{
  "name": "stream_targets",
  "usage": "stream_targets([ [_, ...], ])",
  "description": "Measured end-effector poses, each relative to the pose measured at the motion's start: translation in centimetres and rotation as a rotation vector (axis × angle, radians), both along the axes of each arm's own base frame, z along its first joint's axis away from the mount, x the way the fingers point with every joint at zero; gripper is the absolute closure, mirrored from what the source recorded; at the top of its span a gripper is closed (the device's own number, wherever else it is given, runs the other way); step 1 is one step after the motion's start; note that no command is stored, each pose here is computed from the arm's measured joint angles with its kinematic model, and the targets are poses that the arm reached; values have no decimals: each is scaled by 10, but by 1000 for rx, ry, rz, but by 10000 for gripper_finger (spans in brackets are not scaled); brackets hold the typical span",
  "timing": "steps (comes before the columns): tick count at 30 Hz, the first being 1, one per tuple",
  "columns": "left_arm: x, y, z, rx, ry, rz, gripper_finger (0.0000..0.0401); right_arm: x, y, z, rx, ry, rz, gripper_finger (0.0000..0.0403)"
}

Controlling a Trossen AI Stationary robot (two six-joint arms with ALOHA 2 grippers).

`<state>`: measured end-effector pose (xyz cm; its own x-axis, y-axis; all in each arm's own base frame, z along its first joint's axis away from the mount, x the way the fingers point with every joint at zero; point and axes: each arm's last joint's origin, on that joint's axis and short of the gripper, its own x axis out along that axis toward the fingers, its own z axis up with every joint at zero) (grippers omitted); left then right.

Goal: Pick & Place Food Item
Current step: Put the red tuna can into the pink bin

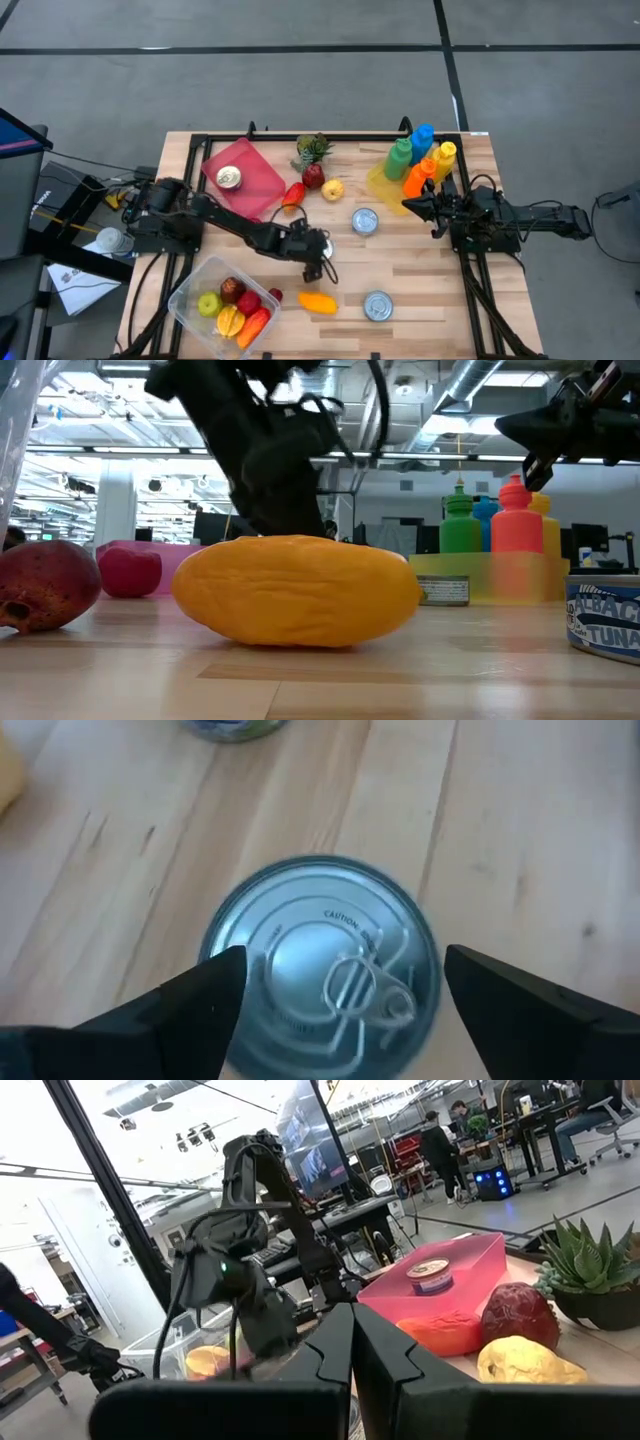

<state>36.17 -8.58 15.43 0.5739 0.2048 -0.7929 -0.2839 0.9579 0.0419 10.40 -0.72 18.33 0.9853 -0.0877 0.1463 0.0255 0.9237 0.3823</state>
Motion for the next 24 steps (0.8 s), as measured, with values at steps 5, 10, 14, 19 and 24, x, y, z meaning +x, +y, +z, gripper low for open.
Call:
stream_targets([
  [5,-14,6,38,-29,-128,63,68,0,0,0,0,-2,0,403],
  [10,-24,23,61,16,-221,168,69,0,0,0,0,-1,0,403],
  [14,-24,42,48,-28,-190,261,73,0,0,0,0,0,0,403],
  [19,-18,52,23,-26,-145,298,81,0,0,0,0,-1,0,403],
  [24,-11,42,0,-45,-139,193,92,0,0,0,0,-1,0,403],
])
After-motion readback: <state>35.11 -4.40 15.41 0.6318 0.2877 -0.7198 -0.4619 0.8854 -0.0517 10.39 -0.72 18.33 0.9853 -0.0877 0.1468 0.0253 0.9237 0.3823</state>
